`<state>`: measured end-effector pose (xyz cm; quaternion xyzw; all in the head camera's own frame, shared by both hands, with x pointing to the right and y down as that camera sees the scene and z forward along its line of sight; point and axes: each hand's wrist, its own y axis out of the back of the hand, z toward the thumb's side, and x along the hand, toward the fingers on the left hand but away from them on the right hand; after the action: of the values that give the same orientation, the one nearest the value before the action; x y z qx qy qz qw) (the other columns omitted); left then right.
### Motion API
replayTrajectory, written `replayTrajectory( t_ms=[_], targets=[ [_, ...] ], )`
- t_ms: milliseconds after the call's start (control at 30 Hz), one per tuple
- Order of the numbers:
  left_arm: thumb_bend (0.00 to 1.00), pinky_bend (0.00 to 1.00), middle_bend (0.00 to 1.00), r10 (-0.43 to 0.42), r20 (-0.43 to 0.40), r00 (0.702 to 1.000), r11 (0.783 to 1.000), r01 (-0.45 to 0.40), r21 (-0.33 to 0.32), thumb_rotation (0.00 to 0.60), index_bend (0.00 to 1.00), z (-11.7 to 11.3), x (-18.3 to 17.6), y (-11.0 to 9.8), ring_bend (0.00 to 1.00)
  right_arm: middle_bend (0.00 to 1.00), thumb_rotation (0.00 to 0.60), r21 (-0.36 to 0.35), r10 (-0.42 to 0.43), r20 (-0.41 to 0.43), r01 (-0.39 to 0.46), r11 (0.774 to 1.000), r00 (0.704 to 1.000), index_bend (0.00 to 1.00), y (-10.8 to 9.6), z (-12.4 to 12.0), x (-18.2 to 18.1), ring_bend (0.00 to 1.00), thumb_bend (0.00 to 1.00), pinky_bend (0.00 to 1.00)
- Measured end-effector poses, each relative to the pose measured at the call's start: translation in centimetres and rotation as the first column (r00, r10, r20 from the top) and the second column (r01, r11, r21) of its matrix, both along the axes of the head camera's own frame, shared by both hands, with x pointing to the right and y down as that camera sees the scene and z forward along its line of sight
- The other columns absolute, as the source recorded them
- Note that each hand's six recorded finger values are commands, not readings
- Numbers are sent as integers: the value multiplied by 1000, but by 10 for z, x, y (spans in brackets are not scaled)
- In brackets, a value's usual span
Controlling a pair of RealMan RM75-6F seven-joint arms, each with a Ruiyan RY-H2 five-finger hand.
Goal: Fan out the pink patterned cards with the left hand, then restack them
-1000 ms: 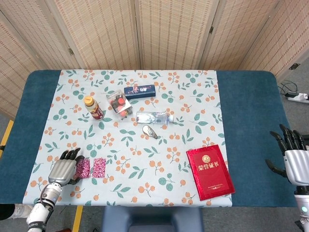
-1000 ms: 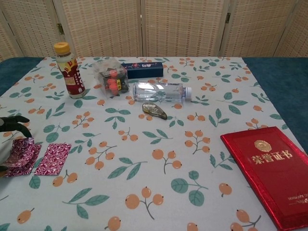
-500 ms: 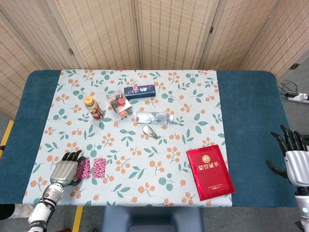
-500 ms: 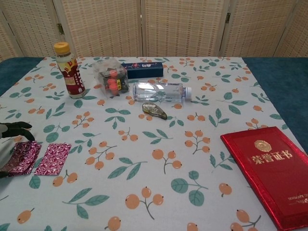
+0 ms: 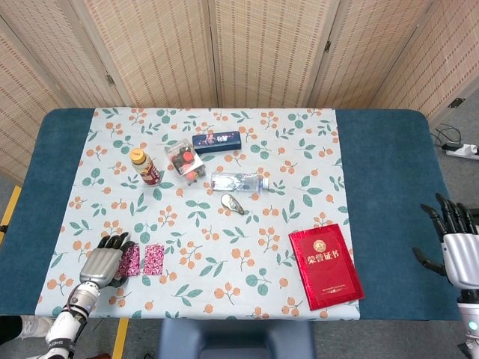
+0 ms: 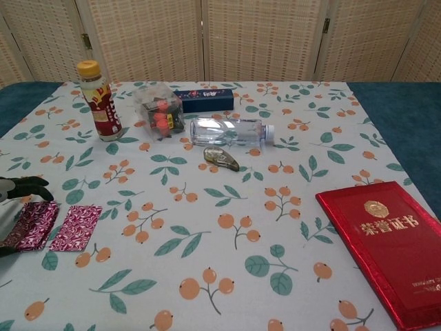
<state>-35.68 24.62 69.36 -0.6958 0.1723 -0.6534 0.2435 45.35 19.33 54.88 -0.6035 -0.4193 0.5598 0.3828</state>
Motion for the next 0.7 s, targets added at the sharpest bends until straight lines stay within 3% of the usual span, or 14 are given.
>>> replayTrajectory(
  t_ms=[400,700],
  targets=[
    [342,0,0,0,-4,1000,1000,-1,-15,600,71,1,1,2,0,0,600,-1,8,0,-8,1000,1000,141,3,0,2,0,270,0],
    [342,0,0,48,-67,997,999,-47,9,600,98,-10,25,-3,0,0,600,2,12,0,-12,1000,1000,140,4,-1,5,0,270,0]
  ],
)
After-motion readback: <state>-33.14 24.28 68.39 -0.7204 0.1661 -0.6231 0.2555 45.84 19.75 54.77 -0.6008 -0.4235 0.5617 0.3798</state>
